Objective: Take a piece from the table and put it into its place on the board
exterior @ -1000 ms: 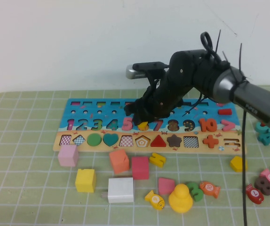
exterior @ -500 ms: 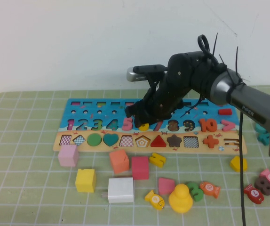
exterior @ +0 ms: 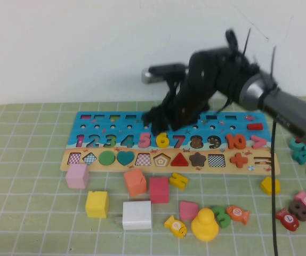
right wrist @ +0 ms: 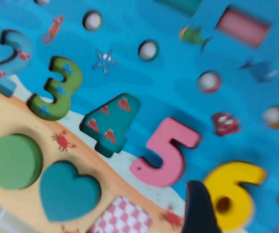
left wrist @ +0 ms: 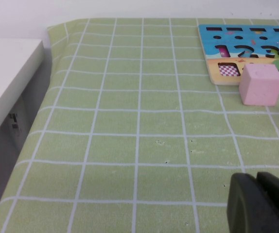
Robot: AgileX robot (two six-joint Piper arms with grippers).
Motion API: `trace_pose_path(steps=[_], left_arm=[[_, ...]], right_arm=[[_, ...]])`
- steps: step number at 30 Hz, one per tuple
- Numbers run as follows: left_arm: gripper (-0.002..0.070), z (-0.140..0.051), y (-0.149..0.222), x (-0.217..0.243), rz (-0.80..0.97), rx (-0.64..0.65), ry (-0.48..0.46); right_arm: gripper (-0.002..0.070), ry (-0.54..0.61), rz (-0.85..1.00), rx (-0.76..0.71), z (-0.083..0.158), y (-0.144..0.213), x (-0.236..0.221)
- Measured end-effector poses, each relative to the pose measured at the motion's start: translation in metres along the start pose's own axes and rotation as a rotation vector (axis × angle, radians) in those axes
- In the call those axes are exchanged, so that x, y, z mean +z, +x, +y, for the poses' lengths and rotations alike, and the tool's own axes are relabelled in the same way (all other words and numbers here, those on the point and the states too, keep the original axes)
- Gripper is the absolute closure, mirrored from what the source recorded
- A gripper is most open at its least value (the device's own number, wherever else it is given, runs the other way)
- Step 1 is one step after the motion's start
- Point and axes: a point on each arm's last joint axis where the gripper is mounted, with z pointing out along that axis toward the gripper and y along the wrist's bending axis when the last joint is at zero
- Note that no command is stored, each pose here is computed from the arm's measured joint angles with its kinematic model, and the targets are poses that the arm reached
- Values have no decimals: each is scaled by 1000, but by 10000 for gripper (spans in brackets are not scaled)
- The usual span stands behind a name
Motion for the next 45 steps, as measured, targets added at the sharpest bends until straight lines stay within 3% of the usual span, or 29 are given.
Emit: trace_pose_path(steps=[7,15,24,29,36,41,45], left_arm=[[677,0,0,0,0,0,0],[677,0,0,0,0,0,0],[677,0,0,0,0,0,0],[677,0,0,0,0,0,0],[677,0,0,0,0,0,0],[677,0,0,0,0,0,0],[677,0,0,0,0,0,0]], right_arm=[[297,96,-70,-119,9,-26,-99],[626,106,-273,-158,27,-26,-233],[674,155,-426,-187,35,26,-361],[676,280,-320,-154,20,73,-368],[676,372,-88,-69,-3,163,-337],[676,274,36,-31,-2,216,-315],[677,146,102,16,6,234,-302]])
